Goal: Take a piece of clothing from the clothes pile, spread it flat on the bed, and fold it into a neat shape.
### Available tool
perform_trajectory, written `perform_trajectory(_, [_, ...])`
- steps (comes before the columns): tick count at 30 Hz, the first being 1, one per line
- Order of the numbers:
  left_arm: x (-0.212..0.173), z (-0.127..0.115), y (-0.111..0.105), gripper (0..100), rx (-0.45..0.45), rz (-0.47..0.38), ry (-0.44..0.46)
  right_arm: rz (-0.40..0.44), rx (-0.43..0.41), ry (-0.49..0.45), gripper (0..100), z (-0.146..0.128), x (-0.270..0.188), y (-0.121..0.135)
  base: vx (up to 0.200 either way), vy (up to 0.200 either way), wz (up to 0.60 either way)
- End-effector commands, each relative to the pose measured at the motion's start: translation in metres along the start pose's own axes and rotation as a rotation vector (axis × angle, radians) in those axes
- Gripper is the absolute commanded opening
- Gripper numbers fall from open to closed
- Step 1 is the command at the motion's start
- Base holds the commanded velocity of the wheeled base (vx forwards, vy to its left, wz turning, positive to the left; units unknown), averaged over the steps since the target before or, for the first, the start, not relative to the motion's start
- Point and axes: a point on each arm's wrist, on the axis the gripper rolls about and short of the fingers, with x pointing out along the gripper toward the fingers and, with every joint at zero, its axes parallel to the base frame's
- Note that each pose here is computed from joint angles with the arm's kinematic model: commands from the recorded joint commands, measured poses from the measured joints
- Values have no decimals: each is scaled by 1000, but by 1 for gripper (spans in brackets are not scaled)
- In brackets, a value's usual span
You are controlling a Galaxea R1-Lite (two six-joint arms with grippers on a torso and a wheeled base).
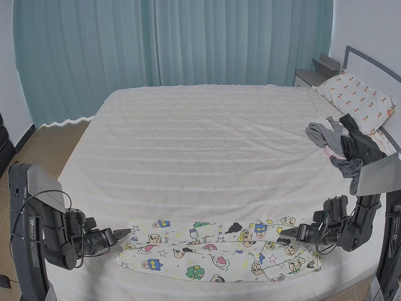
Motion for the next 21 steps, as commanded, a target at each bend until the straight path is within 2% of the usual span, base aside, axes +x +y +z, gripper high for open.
perform_trajectory(1, [0,2,-1,100,7,-6,-16,4,0,-5,100,-1,4,-1,0,0,0])
perform_trajectory(7, [0,2,-1,100,7,-6,-16,6,-1,-19,100,1,7,-3,0,0,0])
perform_trajectory(8, [0,2,-1,100,7,-6,-16,6,-1,-19,0,1,7,-3,0,0,0])
perform_trajectory(21, [0,2,-1,100,8,-6,-16,-27,0,-27,0,-2,-4,-2,0,0,0])
